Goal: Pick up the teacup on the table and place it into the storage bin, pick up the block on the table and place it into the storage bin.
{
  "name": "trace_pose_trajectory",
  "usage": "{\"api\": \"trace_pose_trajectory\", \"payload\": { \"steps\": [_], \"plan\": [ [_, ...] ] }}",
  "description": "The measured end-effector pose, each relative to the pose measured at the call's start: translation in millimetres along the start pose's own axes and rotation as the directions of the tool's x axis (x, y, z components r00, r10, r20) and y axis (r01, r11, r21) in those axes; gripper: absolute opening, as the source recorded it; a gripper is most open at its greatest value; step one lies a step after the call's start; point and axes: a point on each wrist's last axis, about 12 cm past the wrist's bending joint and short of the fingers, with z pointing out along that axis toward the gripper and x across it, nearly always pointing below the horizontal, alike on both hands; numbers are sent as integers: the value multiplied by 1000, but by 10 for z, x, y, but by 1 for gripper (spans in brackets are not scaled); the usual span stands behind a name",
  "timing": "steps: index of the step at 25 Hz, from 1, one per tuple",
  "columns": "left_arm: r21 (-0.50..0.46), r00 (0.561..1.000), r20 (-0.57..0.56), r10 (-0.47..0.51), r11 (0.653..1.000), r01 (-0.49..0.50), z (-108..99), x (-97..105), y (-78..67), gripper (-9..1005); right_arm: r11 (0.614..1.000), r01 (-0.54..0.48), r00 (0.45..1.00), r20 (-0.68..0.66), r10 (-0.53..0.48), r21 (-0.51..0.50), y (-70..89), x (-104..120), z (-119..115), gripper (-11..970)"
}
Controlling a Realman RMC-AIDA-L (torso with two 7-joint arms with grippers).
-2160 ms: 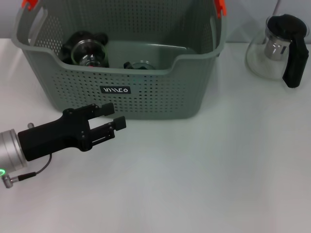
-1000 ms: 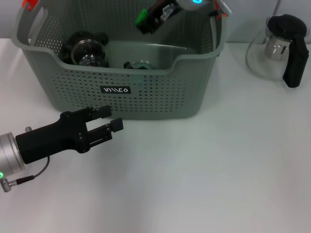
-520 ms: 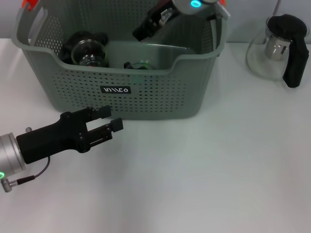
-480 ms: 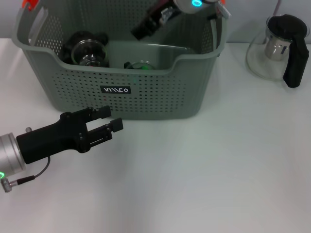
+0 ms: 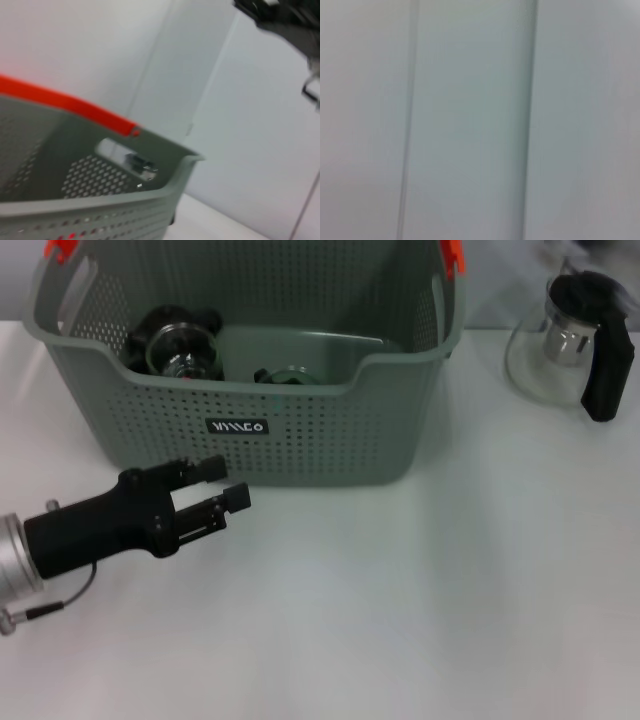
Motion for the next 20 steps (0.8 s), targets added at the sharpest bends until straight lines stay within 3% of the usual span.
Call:
{"api": "trace_pose_trajectory", "payload": {
  "steps": [5,9,14,20],
  "plan": [
    [144,995,17,98,985,-100,-62,-99,-125,579,995,-48,961,267,69,-85,257,404,-906,775],
    [243,985,-18,170,957,-160,-78,-176,-182,583,995,-3,977,214,24,-100,468,720,-1280,776],
    [285,975,-98,199,945,-164,-43,-145,-180,589,991,-89,994,-65,83,-99,643,1293,-1367,776],
    [316,940,-99,325,907,-280,-15,-1,-236,592,977,-169,967,-213,139,-129,711,1581,-1261,775]
  ]
}}
